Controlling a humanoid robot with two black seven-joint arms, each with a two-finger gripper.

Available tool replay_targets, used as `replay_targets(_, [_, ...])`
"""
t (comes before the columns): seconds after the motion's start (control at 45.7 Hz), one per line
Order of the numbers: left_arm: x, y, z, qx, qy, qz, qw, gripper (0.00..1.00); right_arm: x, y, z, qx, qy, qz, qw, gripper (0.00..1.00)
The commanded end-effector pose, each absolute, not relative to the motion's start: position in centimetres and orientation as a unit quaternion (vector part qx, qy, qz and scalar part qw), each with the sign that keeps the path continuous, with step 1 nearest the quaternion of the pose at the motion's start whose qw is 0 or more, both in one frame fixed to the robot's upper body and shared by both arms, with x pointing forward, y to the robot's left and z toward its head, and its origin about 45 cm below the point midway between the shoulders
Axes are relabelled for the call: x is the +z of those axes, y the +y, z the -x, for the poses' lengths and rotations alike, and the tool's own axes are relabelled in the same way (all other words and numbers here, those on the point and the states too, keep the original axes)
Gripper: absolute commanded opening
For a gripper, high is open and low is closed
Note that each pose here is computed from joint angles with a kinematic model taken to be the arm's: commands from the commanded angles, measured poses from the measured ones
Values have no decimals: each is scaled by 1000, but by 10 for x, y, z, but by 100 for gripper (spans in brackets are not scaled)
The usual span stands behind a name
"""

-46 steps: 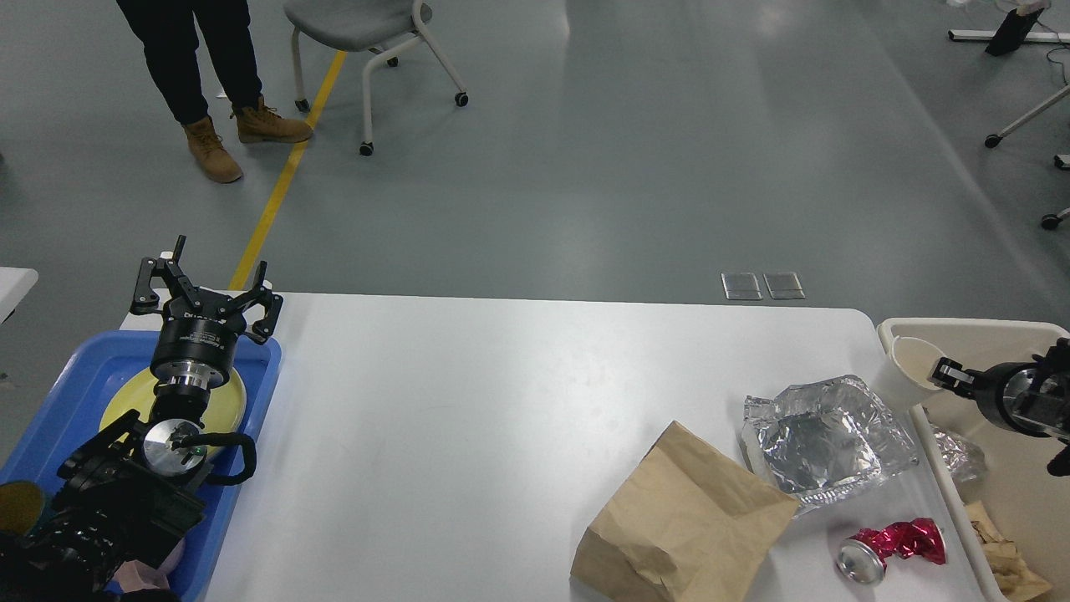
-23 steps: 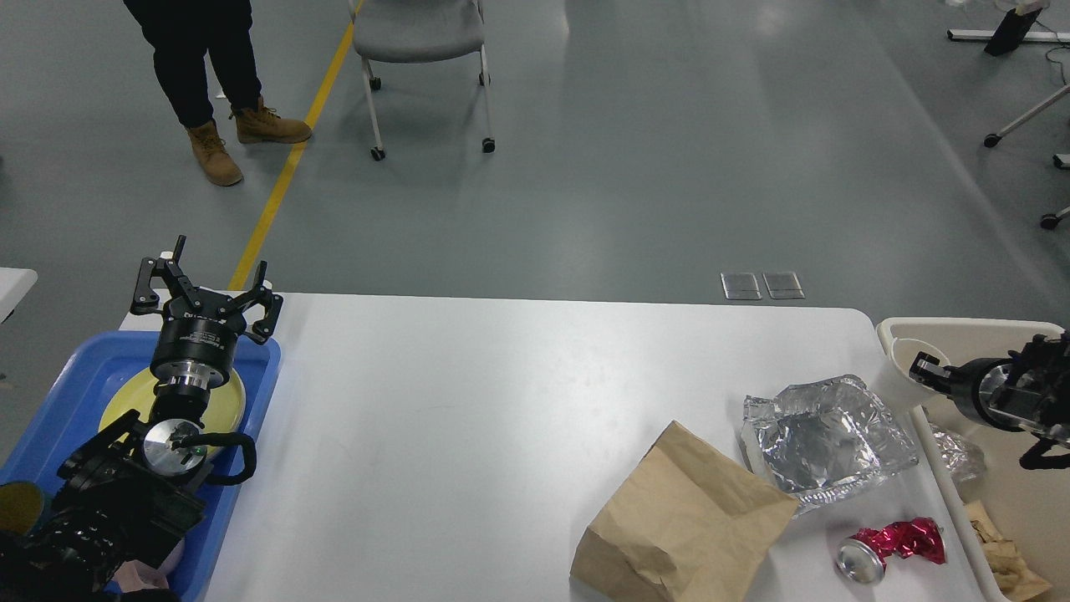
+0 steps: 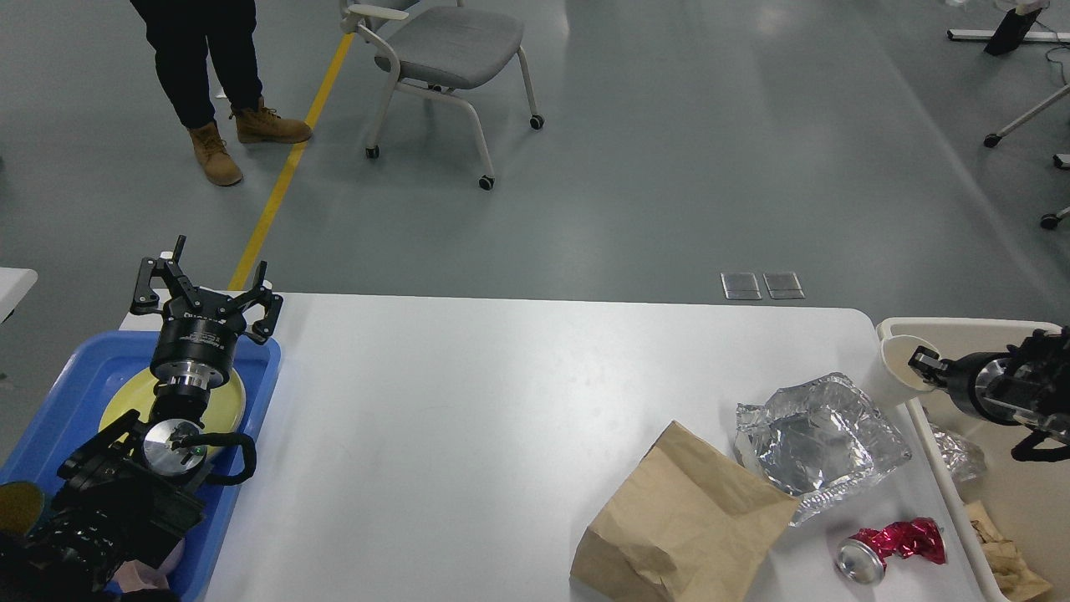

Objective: Tidy desktop

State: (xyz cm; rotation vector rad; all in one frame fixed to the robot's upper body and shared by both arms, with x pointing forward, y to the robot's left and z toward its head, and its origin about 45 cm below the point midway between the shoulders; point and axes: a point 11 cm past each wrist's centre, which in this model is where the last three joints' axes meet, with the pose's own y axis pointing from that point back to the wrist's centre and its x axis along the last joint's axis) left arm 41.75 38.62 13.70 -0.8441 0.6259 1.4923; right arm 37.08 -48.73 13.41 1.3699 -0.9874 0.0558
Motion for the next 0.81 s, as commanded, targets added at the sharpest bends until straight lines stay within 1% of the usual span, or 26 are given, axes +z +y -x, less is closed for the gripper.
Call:
replay_targets(0.0, [137,386,-418,647,271,366,612,96,159,-482,-387,34,-448,-614,649,0])
replay_targets(0.153, [137,386,-418,647,271,366,612,96,221,-498,-394,29,-492,-617,613,0])
replay_targets(0.328, [137,386,-418,647,271,366,612,96,306,-490,-412,55,-531,-636,557,0])
replay_targets(0.482, [137,386,-418,647,271,366,612,96,358,-481,-421,67,-537,-662,518,0])
replay_targets(0.569, [137,387,-417,647,271,366,612,96,374,-479,-421,68,-540,-671,503,0])
replay_targets(0.635, [137,386,-418,647,271,366,612,96,377,-481,-421,71,-543,-669,503,0])
replay_targets(0.701, [137,386,-418,647,271,366,612,96,372,-490,-420,72,-549,-657,512,0])
replay_targets(0.788, [137,386,-418,647,271,366,612,96,354,-516,-415,64,-564,-629,530,0])
